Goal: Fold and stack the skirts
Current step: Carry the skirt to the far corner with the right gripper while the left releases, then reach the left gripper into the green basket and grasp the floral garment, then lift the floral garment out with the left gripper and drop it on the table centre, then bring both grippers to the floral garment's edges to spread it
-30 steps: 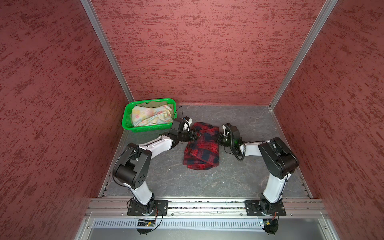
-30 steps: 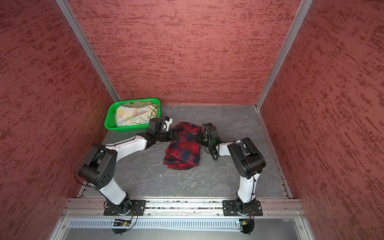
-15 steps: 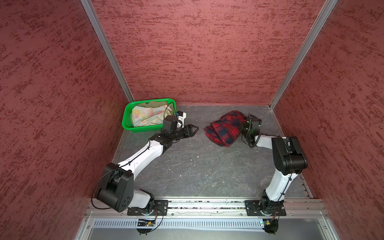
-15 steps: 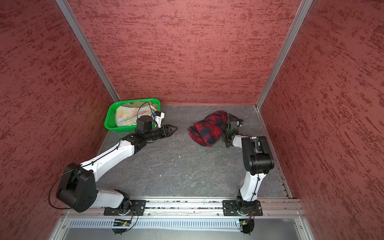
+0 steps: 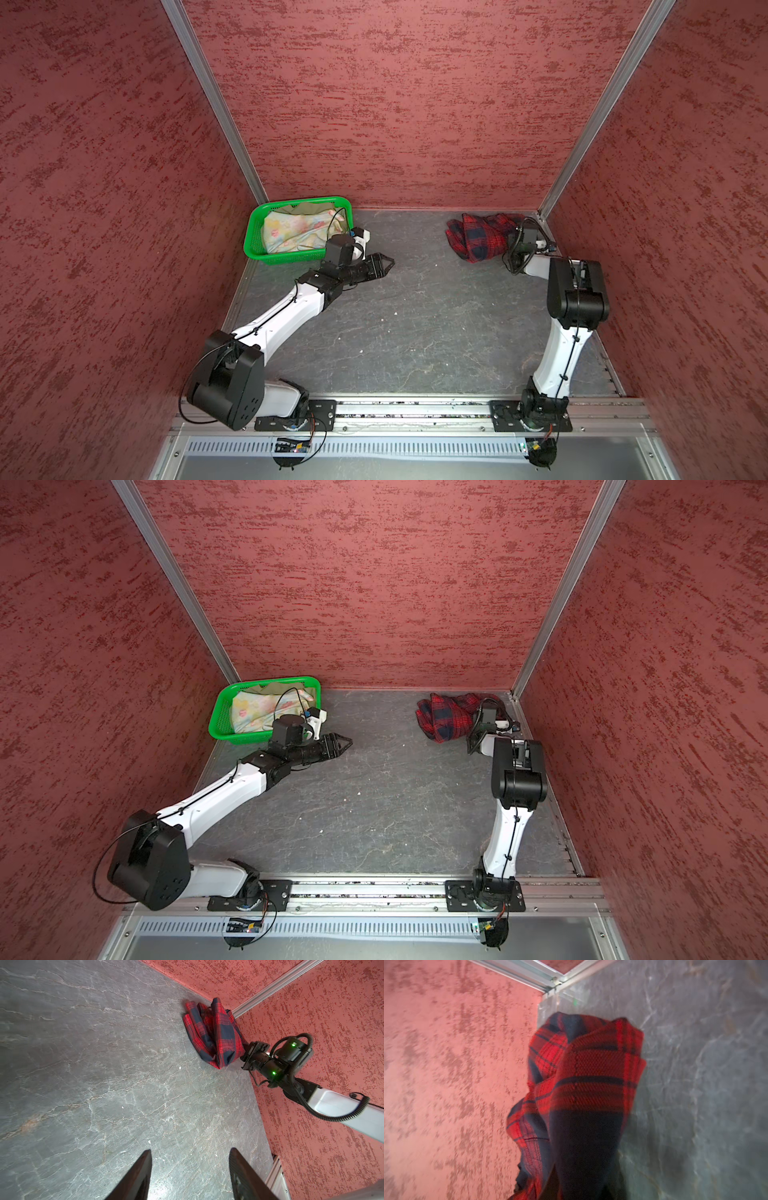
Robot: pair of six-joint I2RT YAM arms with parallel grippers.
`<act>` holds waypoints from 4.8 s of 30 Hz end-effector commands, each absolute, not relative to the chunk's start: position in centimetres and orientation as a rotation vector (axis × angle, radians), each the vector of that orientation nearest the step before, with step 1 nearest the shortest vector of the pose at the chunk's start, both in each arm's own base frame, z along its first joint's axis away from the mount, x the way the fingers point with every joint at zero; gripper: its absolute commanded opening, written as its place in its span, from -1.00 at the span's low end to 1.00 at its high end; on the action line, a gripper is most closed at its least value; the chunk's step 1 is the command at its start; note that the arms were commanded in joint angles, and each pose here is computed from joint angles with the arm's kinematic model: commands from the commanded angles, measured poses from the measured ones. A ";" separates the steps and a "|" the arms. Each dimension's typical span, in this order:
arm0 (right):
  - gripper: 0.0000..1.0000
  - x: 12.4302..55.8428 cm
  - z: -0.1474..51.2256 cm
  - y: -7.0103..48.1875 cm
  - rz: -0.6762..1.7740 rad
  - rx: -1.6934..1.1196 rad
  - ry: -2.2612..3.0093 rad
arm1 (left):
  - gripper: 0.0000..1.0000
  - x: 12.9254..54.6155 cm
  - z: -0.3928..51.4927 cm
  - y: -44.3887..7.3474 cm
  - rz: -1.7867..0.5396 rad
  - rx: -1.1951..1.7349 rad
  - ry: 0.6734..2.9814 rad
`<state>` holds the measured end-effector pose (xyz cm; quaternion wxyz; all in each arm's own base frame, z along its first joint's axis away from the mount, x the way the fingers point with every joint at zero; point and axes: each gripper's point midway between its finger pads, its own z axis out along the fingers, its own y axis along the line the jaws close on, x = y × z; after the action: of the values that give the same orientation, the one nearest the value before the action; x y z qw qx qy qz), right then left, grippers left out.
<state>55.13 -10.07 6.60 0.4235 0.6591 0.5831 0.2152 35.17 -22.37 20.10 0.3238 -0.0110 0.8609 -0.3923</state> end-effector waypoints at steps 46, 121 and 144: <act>0.45 43.7 22.9 13.4 0.455 0.220 1.944 | 0.65 57.4 11.6 3.9 0.045 -0.211 2.550; 0.68 36.6 23.2 11.4 0.568 0.229 2.201 | 0.70 46.3 27.7 -22.0 -0.830 0.157 2.238; 0.67 39.3 16.2 25.1 0.616 -0.152 2.388 | 0.43 23.9 11.0 -9.2 -0.380 -0.542 2.784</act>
<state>38.53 23.43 15.49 0.3164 -0.0341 0.9181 0.2361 26.10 -10.08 12.96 0.1811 -0.1355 0.9630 -0.1468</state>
